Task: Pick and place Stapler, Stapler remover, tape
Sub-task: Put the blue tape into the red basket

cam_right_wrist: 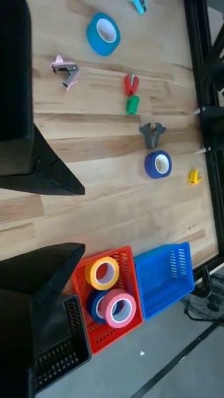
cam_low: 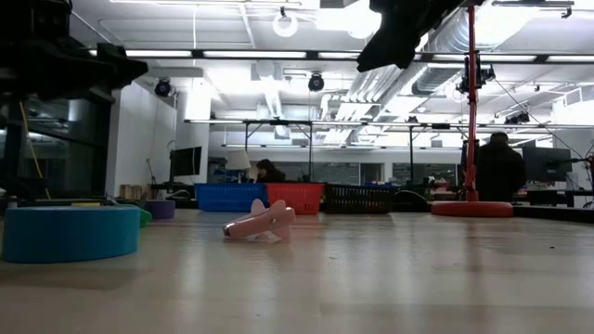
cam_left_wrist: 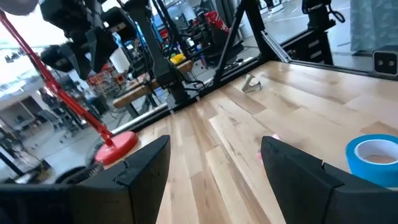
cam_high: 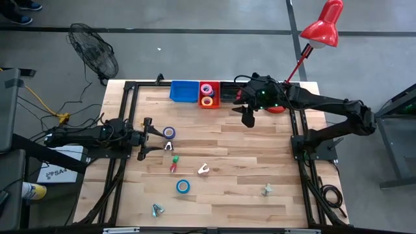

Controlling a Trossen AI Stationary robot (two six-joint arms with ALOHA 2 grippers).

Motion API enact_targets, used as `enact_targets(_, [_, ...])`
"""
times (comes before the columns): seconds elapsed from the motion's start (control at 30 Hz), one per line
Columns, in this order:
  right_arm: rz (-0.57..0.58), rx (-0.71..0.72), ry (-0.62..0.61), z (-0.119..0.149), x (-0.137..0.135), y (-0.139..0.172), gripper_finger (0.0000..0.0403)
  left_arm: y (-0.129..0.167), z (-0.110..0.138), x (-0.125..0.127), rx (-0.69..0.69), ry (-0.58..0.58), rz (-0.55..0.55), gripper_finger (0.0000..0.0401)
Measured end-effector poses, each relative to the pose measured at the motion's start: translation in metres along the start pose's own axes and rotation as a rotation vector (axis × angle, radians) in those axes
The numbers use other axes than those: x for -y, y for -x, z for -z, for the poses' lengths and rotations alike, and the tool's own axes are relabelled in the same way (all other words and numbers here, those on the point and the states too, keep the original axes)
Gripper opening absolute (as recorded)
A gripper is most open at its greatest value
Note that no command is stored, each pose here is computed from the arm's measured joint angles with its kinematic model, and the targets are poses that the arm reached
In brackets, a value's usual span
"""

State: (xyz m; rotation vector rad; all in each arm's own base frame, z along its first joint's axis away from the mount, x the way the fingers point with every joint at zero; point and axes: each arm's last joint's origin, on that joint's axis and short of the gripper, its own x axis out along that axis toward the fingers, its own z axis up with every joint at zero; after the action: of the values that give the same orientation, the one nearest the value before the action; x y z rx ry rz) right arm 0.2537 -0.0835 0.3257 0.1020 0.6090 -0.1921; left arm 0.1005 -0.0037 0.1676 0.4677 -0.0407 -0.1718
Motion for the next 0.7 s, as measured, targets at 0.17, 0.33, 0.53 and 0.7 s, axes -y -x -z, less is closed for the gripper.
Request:
enact_targets(0.17, [0.053,-0.001,-0.030,0.000,0.002,0.000,0.0126,0.000,-0.001,-0.001,0.005,-0.067,-0.012,0.0247])
enact_targets(0.33, [0.080,-0.001,-0.063,0.000,0.002,0.000,0.0126,0.000,-0.003,-0.005,-0.012,-0.072,-0.123,0.0247])
enact_targets(0.53, [0.106,0.001,-0.086,0.000,0.003,0.000,0.0126,0.006,-0.018,-0.021,-0.041,0.001,-0.409,0.0247])
enact_targets(0.7, [0.148,0.008,-0.129,0.000,0.004,0.001,0.0126,0.017,-0.047,-0.038,-0.010,0.024,-0.609,0.0247])
